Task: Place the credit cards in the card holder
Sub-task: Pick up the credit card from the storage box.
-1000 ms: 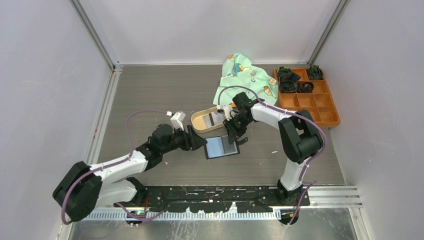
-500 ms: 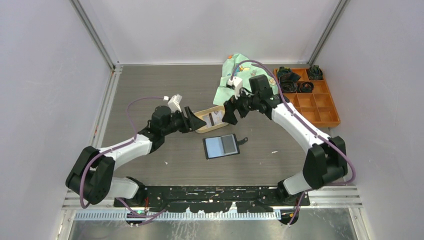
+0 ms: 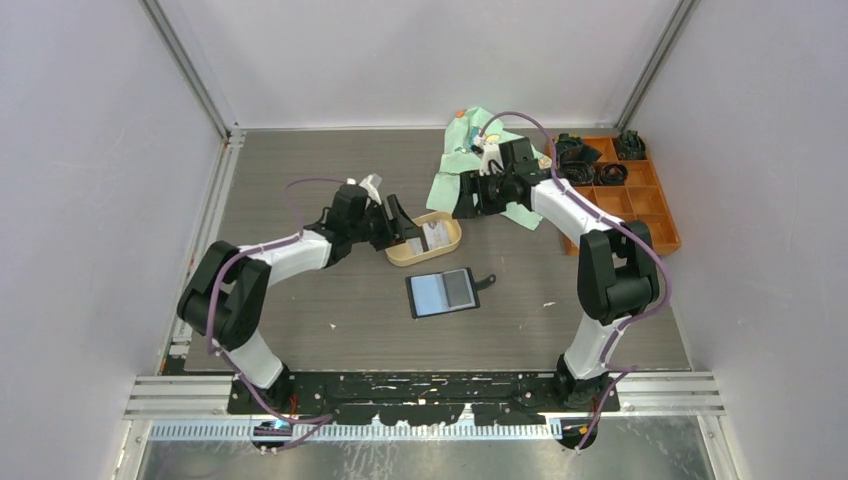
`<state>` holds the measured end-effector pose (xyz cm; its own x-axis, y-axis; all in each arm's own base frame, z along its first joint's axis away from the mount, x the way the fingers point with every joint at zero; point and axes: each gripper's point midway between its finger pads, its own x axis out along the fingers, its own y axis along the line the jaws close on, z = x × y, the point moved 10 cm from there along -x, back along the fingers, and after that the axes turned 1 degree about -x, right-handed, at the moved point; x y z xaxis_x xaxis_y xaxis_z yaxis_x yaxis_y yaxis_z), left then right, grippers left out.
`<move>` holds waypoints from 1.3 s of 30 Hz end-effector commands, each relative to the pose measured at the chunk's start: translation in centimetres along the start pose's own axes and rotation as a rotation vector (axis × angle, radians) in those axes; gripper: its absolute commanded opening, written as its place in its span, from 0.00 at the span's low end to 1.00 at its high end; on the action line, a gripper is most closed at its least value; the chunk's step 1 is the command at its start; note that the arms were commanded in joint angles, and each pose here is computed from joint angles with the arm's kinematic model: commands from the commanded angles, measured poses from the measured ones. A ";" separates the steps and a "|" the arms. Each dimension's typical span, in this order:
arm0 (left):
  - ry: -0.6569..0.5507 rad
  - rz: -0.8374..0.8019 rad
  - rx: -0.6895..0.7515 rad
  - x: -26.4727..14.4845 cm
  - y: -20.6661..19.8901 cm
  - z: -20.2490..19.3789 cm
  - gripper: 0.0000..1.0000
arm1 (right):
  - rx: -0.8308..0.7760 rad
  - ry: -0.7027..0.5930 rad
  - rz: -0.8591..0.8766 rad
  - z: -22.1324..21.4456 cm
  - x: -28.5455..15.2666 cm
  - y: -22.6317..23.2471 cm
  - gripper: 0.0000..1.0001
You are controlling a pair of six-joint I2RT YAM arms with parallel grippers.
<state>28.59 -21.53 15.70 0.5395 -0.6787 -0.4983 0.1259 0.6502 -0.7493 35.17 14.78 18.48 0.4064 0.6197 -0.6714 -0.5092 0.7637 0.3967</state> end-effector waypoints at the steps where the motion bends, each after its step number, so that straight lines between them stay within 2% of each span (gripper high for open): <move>1: 0.007 0.011 -0.026 1.8 -1.0 1.0 0.62 | 0.065 -0.052 0.015 0.5 -0.8 -0.2 0.67; 9: 0.006 0.081 -0.085 5.2 -1.1 1.8 0.62 | 0.104 -0.057 0.048 0.1 -1.5 -0.7 0.65; 14: -0.036 0.266 -0.111 6.1 -0.5 1.2 0.62 | 0.109 -0.059 0.055 0.1 -1.6 -0.8 0.65; 17: -0.047 0.315 -0.122 6.6 -0.5 1.1 0.60 | 0.111 -0.060 0.059 0.1 -1.7 -0.8 0.65; 25: -0.034 0.286 -0.160 8.3 -0.6 1.3 0.50 | 0.114 -0.066 0.066 0.1 -2.1 -0.9 0.65; 30: -0.016 0.271 -0.174 9.2 -0.4 1.1 0.50 | 0.119 -0.075 0.073 0.2 -2.5 -1.0 0.65; 39: -0.032 0.062 -0.176 9.8 -1.8 1.4 0.47 | 0.125 -0.081 0.084 0.3 -2.8 -1.1 0.64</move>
<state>34.20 -27.93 11.52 0.5401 -0.5312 -0.6527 -0.1404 0.7078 -0.6923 34.83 12.36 17.48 0.3793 0.6587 -0.6498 -0.3957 0.7503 0.5296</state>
